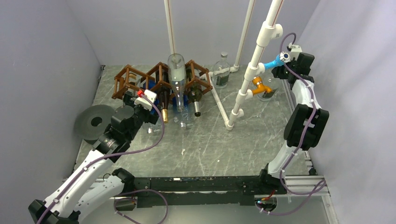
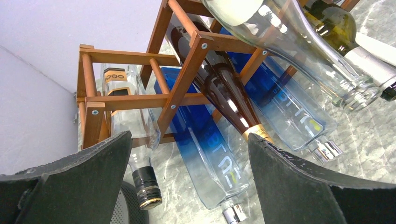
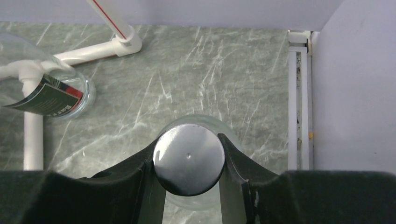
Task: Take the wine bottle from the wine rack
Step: Place the wine bottle at the corner of the board.
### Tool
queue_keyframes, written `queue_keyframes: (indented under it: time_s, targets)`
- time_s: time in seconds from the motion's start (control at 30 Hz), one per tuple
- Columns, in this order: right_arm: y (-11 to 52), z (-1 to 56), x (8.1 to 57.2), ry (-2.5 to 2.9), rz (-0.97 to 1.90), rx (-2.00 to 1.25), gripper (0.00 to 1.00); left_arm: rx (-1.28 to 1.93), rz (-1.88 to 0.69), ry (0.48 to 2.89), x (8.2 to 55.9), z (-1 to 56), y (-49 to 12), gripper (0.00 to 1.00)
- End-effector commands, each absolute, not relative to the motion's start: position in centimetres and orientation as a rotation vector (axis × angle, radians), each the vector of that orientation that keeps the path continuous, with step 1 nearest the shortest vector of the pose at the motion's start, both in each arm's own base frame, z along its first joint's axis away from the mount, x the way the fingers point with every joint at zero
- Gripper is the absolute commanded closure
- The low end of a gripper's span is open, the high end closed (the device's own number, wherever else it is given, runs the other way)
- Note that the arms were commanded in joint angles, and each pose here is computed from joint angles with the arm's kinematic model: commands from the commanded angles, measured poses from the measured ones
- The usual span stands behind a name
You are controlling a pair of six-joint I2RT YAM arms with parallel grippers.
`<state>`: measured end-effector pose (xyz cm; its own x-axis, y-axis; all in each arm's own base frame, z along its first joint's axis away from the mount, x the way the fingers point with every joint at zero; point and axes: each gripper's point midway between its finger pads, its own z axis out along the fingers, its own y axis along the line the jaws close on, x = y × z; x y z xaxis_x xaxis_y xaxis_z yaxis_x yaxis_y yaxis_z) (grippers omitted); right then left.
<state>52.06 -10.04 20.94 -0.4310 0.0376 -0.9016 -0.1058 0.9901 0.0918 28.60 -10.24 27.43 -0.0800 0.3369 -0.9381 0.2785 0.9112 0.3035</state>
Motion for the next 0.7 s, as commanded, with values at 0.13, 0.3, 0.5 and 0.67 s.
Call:
queue_keyframes:
  time_s: [0.13,0.3,0.5,0.67]
  targets:
    - [-8.8,31.7,57.2,1.674,0.021,-0.118,0.98,0.452,0.072,1.640,29.3,28.3,-9.8,0.00]
    - [-8.3,30.8,57.6,1.683,0.041,-0.123,0.90,0.454,0.072,1.646,29.4,28.1,-9.8,0.00]
    - [-7.8,30.7,57.5,1.683,0.069,-0.138,0.71,0.453,0.070,1.643,29.4,28.2,-9.8,0.00]
    - [-7.6,30.0,56.8,1.705,0.078,-0.150,0.38,0.458,0.049,1.640,29.3,28.3,-10.1,0.01]
